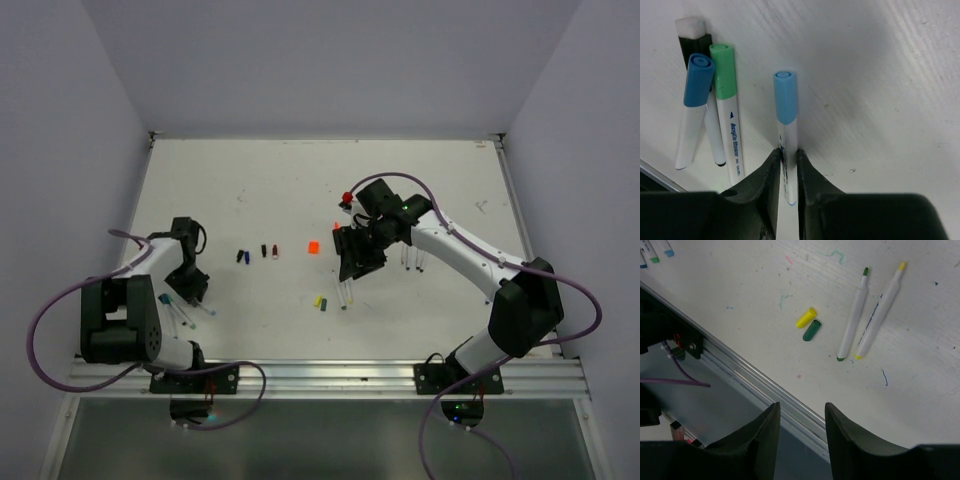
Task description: Open the pen caps
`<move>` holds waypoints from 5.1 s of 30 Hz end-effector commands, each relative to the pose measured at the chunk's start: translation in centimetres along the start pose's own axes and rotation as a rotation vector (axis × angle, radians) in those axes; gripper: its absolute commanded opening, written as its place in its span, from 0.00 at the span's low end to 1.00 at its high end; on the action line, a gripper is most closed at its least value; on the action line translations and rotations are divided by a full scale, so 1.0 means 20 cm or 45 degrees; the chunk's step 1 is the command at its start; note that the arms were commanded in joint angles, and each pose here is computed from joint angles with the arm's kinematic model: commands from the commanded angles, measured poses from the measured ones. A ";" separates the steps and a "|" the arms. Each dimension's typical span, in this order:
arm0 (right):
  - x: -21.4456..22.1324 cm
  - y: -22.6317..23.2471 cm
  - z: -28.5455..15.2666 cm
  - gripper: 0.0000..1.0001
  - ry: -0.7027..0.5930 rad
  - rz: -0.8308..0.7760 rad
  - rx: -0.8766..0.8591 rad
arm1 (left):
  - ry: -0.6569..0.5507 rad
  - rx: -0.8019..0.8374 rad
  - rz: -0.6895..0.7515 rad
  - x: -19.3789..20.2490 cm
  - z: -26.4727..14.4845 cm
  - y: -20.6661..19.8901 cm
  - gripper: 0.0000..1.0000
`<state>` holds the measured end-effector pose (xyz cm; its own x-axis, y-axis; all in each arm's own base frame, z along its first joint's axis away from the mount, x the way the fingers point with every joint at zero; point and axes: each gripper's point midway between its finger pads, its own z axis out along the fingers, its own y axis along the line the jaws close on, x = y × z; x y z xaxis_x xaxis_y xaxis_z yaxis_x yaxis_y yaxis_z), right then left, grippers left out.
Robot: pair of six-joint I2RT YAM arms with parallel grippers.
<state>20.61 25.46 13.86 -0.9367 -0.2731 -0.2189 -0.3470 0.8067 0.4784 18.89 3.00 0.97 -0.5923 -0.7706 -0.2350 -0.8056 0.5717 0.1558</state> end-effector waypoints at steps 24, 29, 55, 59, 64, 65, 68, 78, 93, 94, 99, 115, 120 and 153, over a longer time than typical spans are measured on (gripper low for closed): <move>-0.41 0.29 -0.25 0.45 -0.155 0.126 -0.383 | -0.082 1.776 0.836 0.36 -1.32 -1.07 0.00; -0.49 0.39 -0.30 0.46 -0.254 0.194 -0.510 | 0.006 1.923 1.057 0.64 -1.41 -1.03 0.00; -0.36 0.41 -0.33 0.45 -0.328 0.180 -0.527 | 0.138 1.873 0.691 0.59 -1.53 -1.11 0.00; -0.38 0.45 -0.32 0.45 -0.338 0.140 -0.560 | 0.182 1.923 0.610 0.58 -1.60 -1.13 0.00; -0.42 0.45 -0.30 0.45 -0.370 0.142 -0.553 | 0.250 2.023 0.545 0.59 -1.69 -1.14 0.00; -0.43 0.45 -0.29 0.45 -0.373 0.144 -0.553 | 0.257 2.029 0.541 0.59 -1.69 -1.14 0.00; -0.45 0.44 -0.28 0.45 -0.385 0.142 -0.531 | 0.291 2.046 0.523 0.60 -1.69 -1.12 0.00; -0.47 0.40 -0.26 0.00 -0.418 0.139 -0.480 | 0.327 2.107 0.503 0.62 -1.72 -1.09 0.00; -0.27 0.52 -0.35 0.00 -0.245 0.098 -0.675 | 0.242 2.098 0.497 0.49 -1.67 -1.18 0.45; -0.27 0.52 -0.35 0.00 -0.241 0.098 -0.678 | 0.239 2.106 0.496 0.48 -1.68 -1.18 0.43; -0.24 0.53 -0.34 0.00 -0.188 0.102 -0.717 | 0.243 2.143 0.491 0.46 -1.70 -1.19 0.41; -0.25 0.34 -0.22 0.00 -0.212 0.119 -0.395 | 0.289 1.972 0.463 0.45 -1.66 -1.18 0.00; -0.13 0.02 -0.17 0.00 -0.250 -0.069 0.271 | 0.166 1.472 0.259 0.28 -1.44 -1.19 0.00; -0.10 0.59 -0.35 0.00 -0.034 0.319 -1.215 | 0.055 2.645 0.459 0.19 -1.99 -1.12 0.00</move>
<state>21.29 32.93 25.64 -0.9785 -0.0255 -0.2046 -0.2060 0.0763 0.9756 32.09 -27.54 28.81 -0.8433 -0.4094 -0.3483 0.3344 0.1078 -0.9363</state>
